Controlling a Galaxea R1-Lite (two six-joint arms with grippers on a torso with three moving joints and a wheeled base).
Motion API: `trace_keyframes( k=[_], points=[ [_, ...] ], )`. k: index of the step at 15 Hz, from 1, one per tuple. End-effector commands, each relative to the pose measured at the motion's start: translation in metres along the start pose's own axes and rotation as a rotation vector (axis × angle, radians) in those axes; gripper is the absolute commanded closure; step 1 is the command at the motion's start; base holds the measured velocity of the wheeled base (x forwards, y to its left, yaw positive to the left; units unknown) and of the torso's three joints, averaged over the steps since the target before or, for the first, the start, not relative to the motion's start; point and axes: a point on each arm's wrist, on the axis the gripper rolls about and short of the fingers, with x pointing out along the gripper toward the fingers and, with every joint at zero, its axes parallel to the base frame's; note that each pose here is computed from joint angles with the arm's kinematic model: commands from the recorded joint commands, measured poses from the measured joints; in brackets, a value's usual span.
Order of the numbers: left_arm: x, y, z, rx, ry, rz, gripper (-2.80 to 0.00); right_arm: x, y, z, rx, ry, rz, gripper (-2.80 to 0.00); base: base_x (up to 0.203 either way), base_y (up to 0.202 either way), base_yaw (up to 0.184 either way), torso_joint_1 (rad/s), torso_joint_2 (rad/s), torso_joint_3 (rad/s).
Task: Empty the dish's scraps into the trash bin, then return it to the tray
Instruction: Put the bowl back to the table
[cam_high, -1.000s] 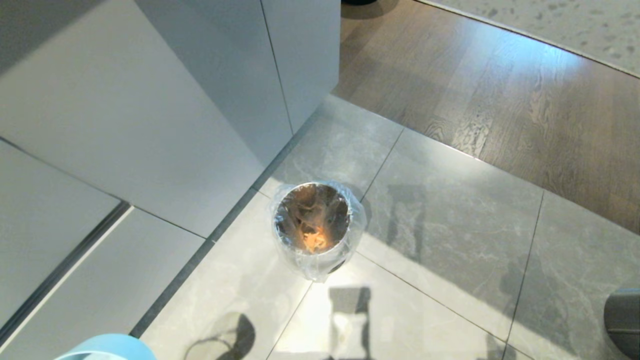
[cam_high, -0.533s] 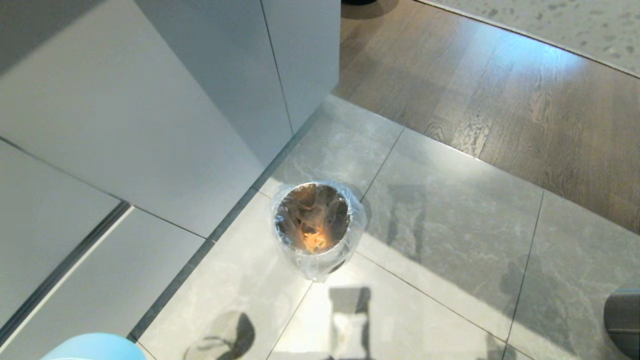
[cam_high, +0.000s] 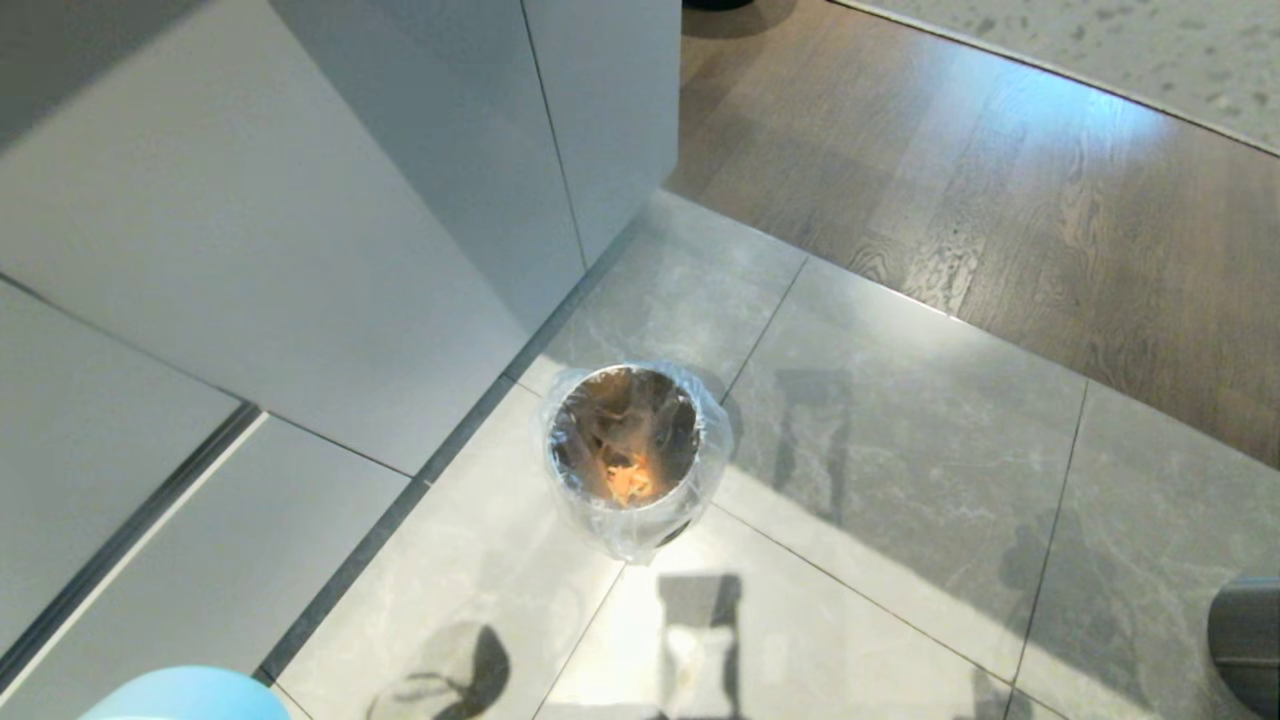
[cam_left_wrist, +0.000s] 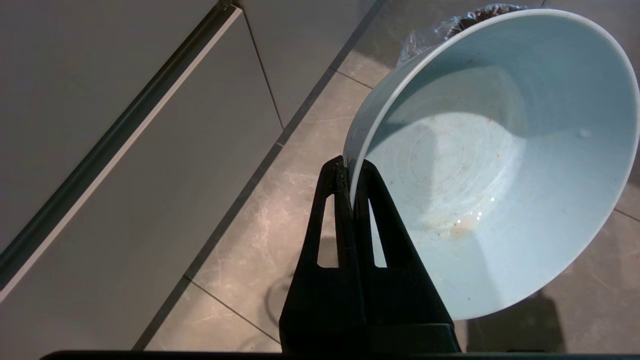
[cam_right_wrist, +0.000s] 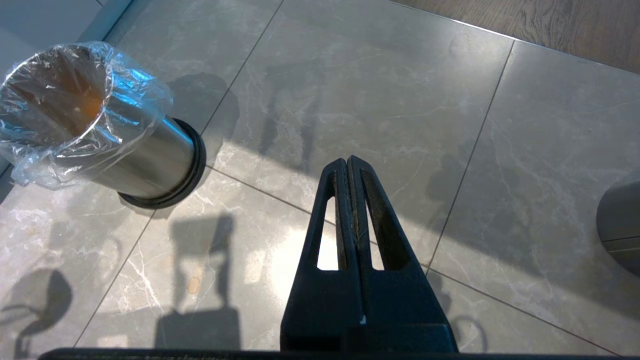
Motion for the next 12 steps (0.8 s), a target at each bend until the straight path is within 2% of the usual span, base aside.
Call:
trace_keyframes(
  k=[1,9,12],
  points=[
    [0.0000,0.0000,0.0001,0.000,0.000,0.000,0.00,-0.0001,0.0000,0.0003,0.001,-0.002,0.000,0.00,0.000,0.000,0.000,0.000,0.00,0.000],
    [0.0000,0.0000,0.0001,0.000,0.000,0.000,0.00,0.0000,0.0000,0.0000,0.000,0.000,0.000,0.00,0.000,0.000,0.000,0.000,0.00,0.000],
    [0.0000,0.0000,0.0001,0.000,0.000,0.000,0.00,0.0000,0.0000,-0.0001,0.000,0.000,0.000,0.00,0.000,0.000,0.000,0.002,0.00,0.120]
  ],
)
